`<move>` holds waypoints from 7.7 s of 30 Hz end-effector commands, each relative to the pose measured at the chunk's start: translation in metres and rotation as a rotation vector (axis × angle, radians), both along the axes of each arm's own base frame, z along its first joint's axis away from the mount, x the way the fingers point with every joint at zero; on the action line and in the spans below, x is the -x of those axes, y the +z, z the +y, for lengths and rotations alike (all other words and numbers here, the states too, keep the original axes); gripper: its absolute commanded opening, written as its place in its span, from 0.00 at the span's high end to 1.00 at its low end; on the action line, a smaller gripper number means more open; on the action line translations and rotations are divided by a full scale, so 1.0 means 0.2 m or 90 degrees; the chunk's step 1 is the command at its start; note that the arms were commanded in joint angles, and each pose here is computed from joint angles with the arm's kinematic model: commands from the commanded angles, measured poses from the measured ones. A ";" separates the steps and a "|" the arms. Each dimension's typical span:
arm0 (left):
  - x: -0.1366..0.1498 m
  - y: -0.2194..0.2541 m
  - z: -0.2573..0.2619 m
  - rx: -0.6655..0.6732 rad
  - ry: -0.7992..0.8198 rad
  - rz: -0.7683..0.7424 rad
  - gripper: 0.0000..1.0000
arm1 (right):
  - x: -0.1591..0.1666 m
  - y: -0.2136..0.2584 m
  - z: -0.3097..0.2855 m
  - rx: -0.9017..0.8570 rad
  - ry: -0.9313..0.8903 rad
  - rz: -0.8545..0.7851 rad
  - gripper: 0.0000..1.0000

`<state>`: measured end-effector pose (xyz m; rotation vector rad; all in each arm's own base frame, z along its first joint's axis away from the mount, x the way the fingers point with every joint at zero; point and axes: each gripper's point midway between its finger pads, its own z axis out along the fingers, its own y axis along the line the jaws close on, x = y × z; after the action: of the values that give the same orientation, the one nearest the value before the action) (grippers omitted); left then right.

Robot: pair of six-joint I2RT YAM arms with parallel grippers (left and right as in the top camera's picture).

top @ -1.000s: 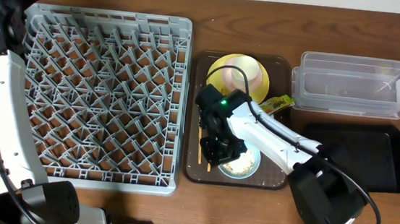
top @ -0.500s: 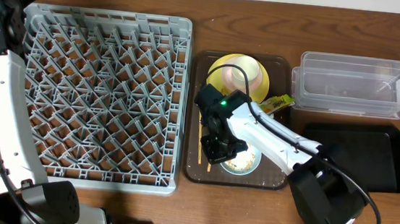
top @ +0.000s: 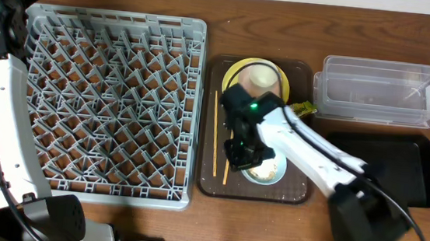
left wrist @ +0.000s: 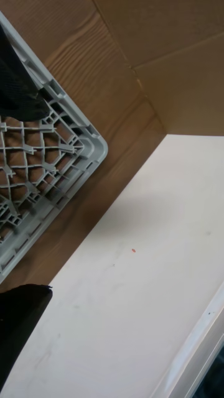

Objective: Sort waste into correct bins and load items into the dishwasher rack
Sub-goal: 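Grasp the light-blue rice bowl rim with the right gripper, then carry the blue bowl right over the black tray, then tip the blue bowl to dump rice onto the black tray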

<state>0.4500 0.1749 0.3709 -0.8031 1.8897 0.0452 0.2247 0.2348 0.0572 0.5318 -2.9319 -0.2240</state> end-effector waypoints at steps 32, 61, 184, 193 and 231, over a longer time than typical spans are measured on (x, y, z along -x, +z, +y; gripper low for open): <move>0.02 0.07 0.01 -0.003 0.008 -0.023 0.15 | -0.03 -0.09 -0.22 0.072 -0.016 -0.092 0.83; 0.02 0.07 0.01 -0.003 0.008 -0.023 0.15 | -0.02 -0.18 -0.22 0.064 -0.014 -0.102 0.96; 0.05 0.01 0.00 0.009 0.008 0.010 0.03 | -0.32 0.69 -1.74 -0.872 -0.770 -0.246 0.99; 0.05 0.00 0.00 0.010 0.008 0.013 0.04 | -0.27 0.70 -1.70 -0.843 -0.781 -0.196 0.99; 0.06 -0.02 0.00 0.015 0.008 0.027 0.03 | -0.30 0.71 -1.71 -0.826 -0.752 -0.243 0.99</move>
<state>0.4416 0.1720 0.3553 -0.8308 1.9572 0.0485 0.2828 -0.1085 0.1939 -1.2153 -2.6081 -2.2819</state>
